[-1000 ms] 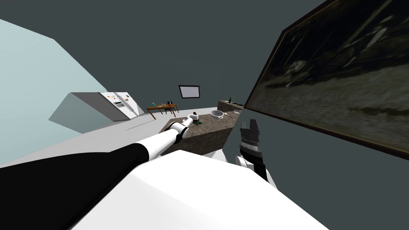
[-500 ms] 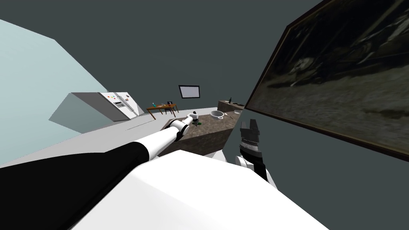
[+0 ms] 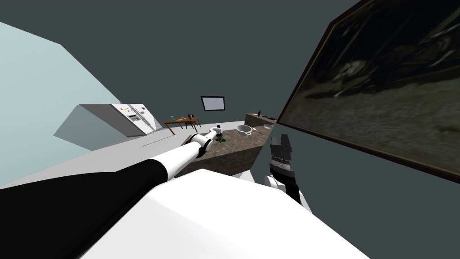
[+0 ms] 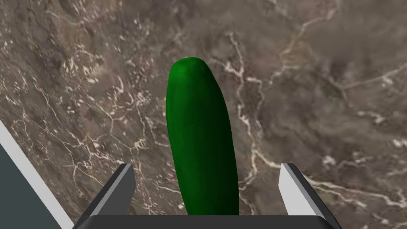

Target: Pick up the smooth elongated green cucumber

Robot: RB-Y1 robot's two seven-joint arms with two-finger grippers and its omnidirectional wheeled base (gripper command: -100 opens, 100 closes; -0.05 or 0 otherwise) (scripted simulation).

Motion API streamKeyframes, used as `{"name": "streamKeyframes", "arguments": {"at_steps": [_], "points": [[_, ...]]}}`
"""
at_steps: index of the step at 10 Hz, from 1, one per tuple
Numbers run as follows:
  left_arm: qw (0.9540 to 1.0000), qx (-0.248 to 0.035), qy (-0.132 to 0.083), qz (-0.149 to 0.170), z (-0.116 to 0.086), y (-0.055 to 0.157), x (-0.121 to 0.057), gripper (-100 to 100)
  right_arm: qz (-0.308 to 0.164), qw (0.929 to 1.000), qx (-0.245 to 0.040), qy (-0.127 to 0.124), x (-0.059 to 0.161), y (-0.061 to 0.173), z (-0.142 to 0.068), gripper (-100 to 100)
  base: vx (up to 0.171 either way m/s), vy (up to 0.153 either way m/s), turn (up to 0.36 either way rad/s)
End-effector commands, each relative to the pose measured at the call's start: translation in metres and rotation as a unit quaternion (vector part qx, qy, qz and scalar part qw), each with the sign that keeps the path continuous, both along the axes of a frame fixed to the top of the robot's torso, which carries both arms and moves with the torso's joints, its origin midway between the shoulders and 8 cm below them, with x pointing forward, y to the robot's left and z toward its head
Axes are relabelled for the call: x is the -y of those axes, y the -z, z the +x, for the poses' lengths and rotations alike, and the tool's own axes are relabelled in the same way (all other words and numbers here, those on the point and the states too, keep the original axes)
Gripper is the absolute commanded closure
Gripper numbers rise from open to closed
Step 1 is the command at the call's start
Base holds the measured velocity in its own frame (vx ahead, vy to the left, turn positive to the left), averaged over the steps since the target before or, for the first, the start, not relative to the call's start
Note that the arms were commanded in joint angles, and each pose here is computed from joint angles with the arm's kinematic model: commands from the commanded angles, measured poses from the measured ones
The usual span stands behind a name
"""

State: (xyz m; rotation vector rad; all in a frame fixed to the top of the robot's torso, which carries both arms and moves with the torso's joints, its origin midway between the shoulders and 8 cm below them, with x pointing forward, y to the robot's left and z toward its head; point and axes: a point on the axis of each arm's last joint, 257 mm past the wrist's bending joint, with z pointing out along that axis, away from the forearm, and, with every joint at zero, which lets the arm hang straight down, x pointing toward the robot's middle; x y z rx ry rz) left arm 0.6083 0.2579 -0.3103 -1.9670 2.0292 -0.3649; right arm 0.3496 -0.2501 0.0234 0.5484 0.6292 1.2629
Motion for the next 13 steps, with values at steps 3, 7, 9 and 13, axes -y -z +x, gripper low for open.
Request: {"name": "streamKeyframes", "arguments": {"at_steps": [3,7,9,13], "points": [[1.0000,0.000,0.007,0.000,-0.002,0.005,-0.005,-100,0.000,1.0000,0.000,0.000,0.000,0.000,0.000,0,0.010,-0.014,0.032],[0.9998,0.000,0.022,0.000,-0.006,0.014,-0.016,-100,0.000,1.0000,0.000,0.000,0.000,0.000,0.000,0,0.041,-0.078,0.069],[0.9997,0.000,0.025,0.000,-0.007,0.016,-0.019,-100,0.000,1.0000,0.000,0.000,0.000,0.000,0.000,0,0.038,-0.063,0.086],[0.9995,-0.001,0.033,0.000,-0.010,0.021,-0.026,-100,0.000,1.0000,0.000,0.000,0.000,0.000,0.000,0,0.024,-0.047,0.048]]}}
